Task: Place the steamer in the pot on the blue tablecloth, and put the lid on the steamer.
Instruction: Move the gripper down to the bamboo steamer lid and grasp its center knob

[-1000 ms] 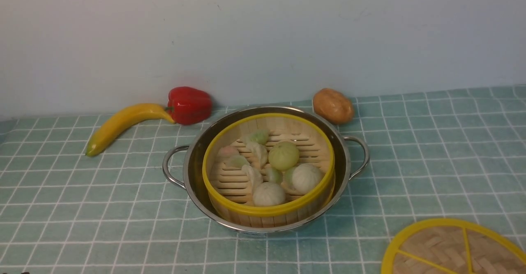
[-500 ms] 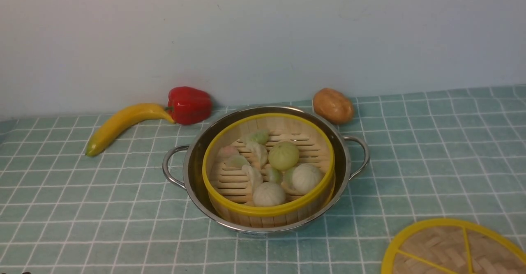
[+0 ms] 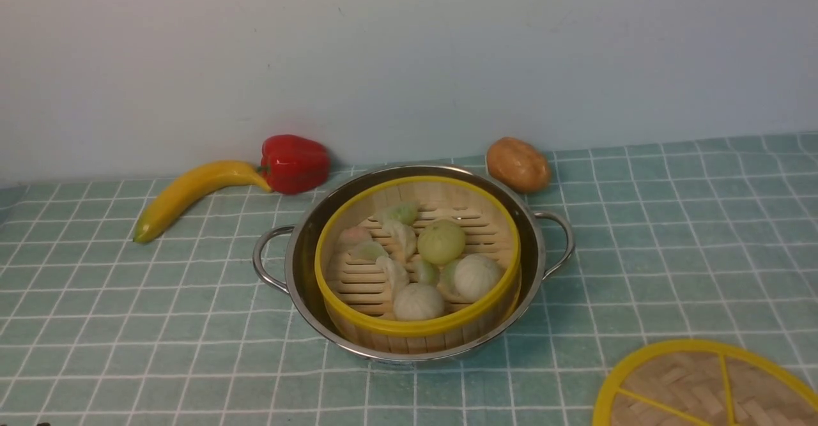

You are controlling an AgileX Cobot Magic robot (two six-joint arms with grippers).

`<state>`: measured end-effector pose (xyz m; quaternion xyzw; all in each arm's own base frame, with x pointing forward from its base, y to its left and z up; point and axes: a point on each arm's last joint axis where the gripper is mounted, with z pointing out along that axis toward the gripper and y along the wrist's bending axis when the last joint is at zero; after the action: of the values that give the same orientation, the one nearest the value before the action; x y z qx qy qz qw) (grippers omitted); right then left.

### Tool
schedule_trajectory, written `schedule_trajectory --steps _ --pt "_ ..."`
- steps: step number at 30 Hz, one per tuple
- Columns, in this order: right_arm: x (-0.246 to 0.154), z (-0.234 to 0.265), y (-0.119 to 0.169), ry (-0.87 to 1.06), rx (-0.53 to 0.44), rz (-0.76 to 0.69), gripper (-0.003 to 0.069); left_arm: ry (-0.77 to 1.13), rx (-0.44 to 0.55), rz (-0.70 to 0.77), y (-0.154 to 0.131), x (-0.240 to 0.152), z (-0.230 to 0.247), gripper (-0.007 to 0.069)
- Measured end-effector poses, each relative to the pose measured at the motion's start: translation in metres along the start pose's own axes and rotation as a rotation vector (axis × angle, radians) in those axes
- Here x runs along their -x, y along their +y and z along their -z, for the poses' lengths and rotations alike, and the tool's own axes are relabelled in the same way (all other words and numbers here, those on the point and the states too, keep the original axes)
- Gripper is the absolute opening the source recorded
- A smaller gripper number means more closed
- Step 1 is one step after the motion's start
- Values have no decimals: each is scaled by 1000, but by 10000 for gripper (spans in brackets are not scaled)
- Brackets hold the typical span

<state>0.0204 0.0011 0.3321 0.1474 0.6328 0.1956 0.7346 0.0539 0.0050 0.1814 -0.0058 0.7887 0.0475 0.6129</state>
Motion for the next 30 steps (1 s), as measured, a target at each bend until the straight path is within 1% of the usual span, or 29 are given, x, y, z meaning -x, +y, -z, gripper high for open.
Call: schedule_trajectory --steps 2,3,4,6,8,9,11,12,13,15,17,18,19,21,24,27,28,29,30 --pt "1 1 3 1 25 -68 240 0 0 0 0 0 0 211" --pt "2 1 4 2 26 -70 240 0 0 0 0 0 0 211" --pt "3 3 5 33 21 -62 240 0 0 0 0 0 0 213" --pt "5 7 7 89 5 2 240 0 0 0 0 0 0 220" --pt "6 9 9 166 -6 89 240 0 0 0 0 0 0 222" --pt "5 9 9 228 -30 166 240 0 0 0 0 0 0 223" --pt "5 5 10 359 -46 312 240 0 0 0 0 0 0 222" --pt "6 0 11 457 -48 399 240 0 0 0 0 0 0 222" --pt "6 -6 12 545 -45 454 240 0 0 0 0 0 0 222" --pt "2 -23 14 724 -26 503 240 0 0 0 0 0 0 222" --pt "-3 -38 14 842 -9 500 240 0 0 0 0 0 0 222" --pt "-11 -57 14 962 13 480 240 0 0 0 0 0 0 222" --pt "-12 -60 14 975 16 477 240 0 0 0 0 0 0 222" --pt "-30 -93 9 1147 51 453 240 0 0 0 0 0 0 222" --pt "-61 -126 2 1339 106 438 240 0 0 0 0 0 0 222" --pt "-91 -147 0 1483 143 450 240 0 0 0 0 0 0 222" --pt "-93 -147 -1 1492 145 450 240 0 0 0 0 0 0 222" --pt "-113 -156 -2 1568 147 469 240 0 0 0 0 0 0 222" --pt "-115 -157 -2 1577 151 473 240 0 0 0 0 0 0 222"
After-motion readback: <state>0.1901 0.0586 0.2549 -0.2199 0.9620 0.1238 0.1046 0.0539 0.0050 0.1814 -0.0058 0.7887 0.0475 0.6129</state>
